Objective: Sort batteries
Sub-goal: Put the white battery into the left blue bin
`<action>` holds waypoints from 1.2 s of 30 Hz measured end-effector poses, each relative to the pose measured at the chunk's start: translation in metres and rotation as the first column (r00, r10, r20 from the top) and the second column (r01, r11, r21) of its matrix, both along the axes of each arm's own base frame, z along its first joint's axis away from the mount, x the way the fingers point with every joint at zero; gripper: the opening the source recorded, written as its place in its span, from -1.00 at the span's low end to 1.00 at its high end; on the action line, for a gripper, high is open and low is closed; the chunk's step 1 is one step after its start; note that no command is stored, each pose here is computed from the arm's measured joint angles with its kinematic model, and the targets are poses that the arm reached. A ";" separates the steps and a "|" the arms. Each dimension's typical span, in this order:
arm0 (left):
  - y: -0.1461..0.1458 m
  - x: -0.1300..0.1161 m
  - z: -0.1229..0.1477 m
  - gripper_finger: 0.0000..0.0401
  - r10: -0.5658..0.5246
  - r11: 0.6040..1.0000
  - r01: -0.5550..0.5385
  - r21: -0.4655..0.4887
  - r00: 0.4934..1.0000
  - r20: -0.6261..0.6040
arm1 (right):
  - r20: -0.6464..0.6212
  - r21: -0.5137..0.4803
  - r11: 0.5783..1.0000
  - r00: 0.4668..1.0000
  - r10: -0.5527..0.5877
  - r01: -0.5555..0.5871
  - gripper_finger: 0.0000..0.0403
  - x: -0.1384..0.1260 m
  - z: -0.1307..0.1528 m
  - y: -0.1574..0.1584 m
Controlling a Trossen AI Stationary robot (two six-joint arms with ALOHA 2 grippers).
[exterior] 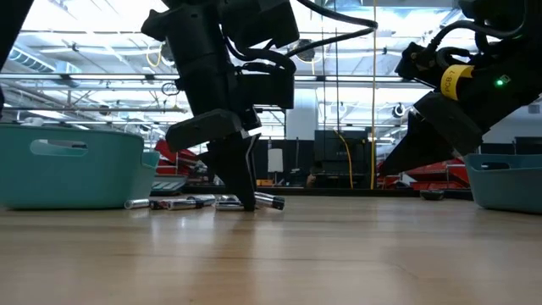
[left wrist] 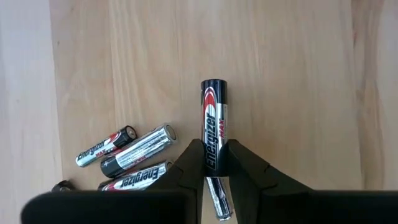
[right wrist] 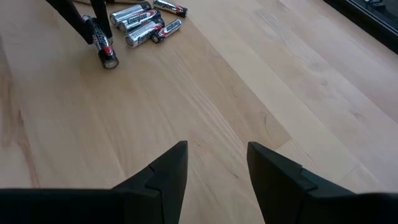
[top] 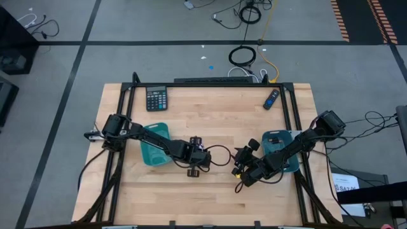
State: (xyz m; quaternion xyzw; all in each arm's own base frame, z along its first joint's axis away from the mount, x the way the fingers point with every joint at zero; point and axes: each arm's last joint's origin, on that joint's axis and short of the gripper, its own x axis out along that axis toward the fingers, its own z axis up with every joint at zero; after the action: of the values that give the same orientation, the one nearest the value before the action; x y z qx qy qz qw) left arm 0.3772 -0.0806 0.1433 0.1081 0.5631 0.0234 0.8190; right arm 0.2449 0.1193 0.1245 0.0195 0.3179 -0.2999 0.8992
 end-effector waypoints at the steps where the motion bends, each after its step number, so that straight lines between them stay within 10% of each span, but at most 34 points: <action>1: 0.000 0.000 0.000 -0.74 0.000 1.000 0.000 0.000 1.000 0.000 | 0.000 0.000 1.000 1.000 0.000 0.000 -0.22 0.000 0.000 0.000; 17: 0.001 -0.013 0.031 -0.74 0.037 0.996 -0.039 0.079 0.999 0.024 | 0.001 0.002 1.000 1.000 -0.003 0.003 -0.22 0.000 0.000 0.000; 23: 0.004 -0.064 0.073 -0.74 0.213 0.964 -0.183 0.195 0.966 -0.144 | 0.000 0.013 1.000 1.000 -0.013 0.013 -0.22 -0.005 -0.001 0.003; 31: 0.009 -0.128 0.115 -0.73 0.439 0.894 -0.448 0.014 0.868 -0.231 | -0.003 0.008 1.000 1.000 -0.023 0.023 -0.22 -0.008 -0.002 0.004; 36: 0.017 -0.147 0.120 -0.18 0.504 0.860 -0.507 0.051 0.830 -0.240 | -0.002 0.010 1.000 1.000 -0.010 0.010 -0.22 -0.010 -0.002 0.008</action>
State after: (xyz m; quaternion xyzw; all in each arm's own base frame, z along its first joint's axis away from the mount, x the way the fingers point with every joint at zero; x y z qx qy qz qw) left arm 0.2300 -0.0641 0.2635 -0.0485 0.6684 0.2214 0.7084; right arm 0.2353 0.1269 0.1226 0.0252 0.3203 -0.3026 0.8973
